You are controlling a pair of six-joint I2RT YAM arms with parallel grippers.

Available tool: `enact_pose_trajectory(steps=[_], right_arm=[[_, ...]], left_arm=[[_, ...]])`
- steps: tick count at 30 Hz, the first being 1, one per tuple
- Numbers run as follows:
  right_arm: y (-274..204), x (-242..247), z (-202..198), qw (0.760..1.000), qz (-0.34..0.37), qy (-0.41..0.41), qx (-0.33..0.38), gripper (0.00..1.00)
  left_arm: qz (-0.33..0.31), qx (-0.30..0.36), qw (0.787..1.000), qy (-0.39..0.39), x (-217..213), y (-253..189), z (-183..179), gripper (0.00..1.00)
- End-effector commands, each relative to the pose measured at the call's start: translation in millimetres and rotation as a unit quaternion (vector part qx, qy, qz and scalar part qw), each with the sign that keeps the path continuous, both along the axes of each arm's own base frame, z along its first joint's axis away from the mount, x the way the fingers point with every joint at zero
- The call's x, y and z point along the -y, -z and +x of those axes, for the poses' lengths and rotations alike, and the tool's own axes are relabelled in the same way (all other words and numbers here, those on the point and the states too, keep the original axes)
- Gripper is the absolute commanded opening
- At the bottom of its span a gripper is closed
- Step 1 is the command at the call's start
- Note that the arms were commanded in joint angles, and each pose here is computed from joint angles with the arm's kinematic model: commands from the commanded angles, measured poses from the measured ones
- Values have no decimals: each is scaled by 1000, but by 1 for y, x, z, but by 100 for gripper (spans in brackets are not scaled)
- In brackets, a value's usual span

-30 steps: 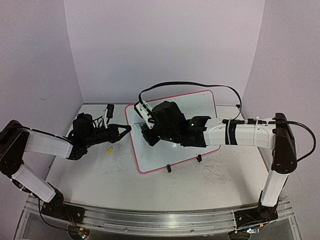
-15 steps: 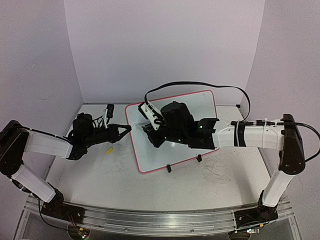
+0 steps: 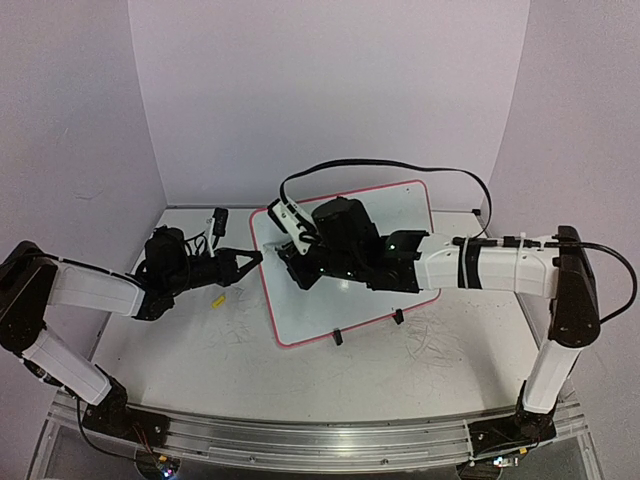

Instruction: Write a sentence on the whiteboard

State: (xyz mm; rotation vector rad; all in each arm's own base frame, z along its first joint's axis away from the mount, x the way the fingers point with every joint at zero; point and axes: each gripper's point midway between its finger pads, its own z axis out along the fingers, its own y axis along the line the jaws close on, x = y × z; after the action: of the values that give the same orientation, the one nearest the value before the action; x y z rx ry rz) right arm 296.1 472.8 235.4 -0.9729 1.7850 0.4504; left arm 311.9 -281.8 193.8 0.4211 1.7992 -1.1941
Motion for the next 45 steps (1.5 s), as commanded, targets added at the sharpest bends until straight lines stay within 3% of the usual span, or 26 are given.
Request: enact_pose_trajectory(steps=[1, 45], right_arm=[[-3, -5, 4, 1000, 2, 4, -2, 0], [21, 2, 6, 998, -37, 26, -32, 0]], left_arm=[[-10, 37, 999, 8, 0, -20, -5, 0], [-9, 41, 999, 13, 1, -22, -6, 0]])
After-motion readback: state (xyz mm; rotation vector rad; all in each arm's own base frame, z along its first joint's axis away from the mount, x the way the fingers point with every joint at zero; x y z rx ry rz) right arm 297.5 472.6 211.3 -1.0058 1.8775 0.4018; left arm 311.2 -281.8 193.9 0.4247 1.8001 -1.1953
